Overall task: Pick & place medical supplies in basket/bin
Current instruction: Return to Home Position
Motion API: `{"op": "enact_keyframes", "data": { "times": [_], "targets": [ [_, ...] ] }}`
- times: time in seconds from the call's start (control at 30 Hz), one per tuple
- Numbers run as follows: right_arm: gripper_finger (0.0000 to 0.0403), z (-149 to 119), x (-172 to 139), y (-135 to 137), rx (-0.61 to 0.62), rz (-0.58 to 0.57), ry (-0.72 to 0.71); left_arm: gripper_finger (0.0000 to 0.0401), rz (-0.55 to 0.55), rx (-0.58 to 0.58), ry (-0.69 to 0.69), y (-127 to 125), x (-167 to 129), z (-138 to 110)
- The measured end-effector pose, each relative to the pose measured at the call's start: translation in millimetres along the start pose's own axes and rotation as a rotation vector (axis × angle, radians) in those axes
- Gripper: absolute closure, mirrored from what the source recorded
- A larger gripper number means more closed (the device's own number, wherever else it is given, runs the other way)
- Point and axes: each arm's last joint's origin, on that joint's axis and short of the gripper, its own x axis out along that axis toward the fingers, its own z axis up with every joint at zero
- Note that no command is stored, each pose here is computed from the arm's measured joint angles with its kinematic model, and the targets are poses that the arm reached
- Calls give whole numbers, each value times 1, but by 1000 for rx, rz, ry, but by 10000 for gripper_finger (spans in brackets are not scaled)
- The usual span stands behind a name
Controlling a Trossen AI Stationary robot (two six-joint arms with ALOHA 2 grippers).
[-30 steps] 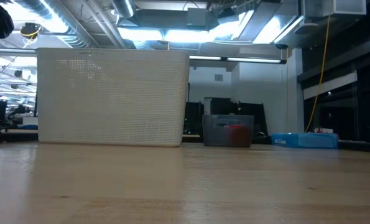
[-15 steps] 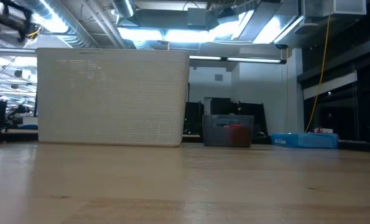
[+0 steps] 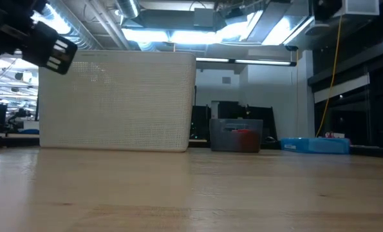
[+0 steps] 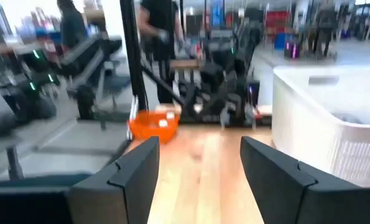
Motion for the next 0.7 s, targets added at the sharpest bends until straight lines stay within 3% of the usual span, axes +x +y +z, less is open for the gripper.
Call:
{"op": "enact_keyframes", "data": {
  "times": [0.2,0.4,0.7],
  "targets": [
    [179,-22,-20,-6,-17,85,-58,214,-43,15,-15,12,-11,4],
    [179,-53,-40,-12,-27,199,-82,214,39,16,-44,18,-31,6],
    [179,-76,-54,-19,4,190,-118,214,183,82,-113,18,-54,3]
  ]
}}
